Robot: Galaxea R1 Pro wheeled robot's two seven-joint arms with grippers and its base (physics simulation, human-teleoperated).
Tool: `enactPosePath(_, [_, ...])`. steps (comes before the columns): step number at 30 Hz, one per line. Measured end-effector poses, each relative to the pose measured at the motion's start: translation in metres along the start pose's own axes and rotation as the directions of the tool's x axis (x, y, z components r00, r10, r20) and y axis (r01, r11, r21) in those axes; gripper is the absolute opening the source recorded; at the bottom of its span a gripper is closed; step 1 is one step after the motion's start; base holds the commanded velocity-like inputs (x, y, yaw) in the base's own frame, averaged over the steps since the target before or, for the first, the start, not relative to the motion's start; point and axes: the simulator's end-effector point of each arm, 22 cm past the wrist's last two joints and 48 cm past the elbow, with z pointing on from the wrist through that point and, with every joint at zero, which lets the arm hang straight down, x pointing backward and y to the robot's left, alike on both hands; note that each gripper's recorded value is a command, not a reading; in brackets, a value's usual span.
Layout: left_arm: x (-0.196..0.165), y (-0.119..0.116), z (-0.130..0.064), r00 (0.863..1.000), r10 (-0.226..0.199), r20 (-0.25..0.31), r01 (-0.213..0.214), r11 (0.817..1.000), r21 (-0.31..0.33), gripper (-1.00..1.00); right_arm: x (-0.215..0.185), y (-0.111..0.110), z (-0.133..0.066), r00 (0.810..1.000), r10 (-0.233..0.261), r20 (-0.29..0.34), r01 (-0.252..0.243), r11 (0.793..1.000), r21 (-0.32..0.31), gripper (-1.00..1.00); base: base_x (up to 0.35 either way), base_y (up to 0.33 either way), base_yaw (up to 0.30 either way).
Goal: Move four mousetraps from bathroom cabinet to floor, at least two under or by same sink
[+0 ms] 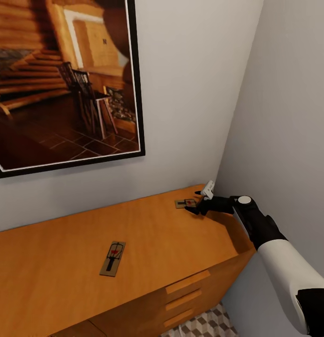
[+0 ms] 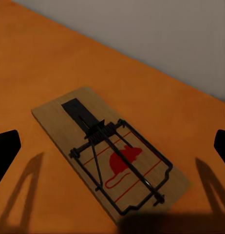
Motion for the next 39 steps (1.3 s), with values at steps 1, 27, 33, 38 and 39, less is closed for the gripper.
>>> enactPosePath(1, [0.0002,0.0000,0.0000,1.000,0.000,0.000,0.000,1.000,0.000,1.00,0.0000,0.0001,0.0001,1.000,0.000,0.000,0.000,1.000,0.000,1.00,-0.007,0.000,0.000])
enactPosePath(27, [0.0021,-0.0002,0.0002,1.000,0.001,-0.004,-0.001,1.000,0.000,1.00,0.0020,0.0002,0.0005,1.000,0.002,-0.002,-0.002,1.000,-0.002,1.00,-0.001,0.000,0.000])
enactPosePath(33, [0.0039,-0.0003,0.0005,1.000,0.001,-0.009,-0.001,1.000,0.001,1.00,0.0049,0.0006,0.0020,1.000,0.005,-0.005,-0.005,1.000,-0.005,1.00,0.000,0.000,0.000])
enactPosePath(38, [0.0058,-0.0007,0.0008,1.000,0.002,-0.013,-0.002,1.000,0.002,1.00,0.0075,0.0008,0.0034,1.000,0.008,-0.008,-0.008,1.000,-0.007,1.00,0.000,0.000,0.000])
enactPosePath(39, [0.0061,-0.0007,0.0008,1.000,0.002,-0.014,-0.002,1.000,0.002,1.00,0.0081,0.0008,0.0037,1.000,0.009,-0.008,-0.009,1.000,-0.008,1.00,0.000,0.000,0.000])
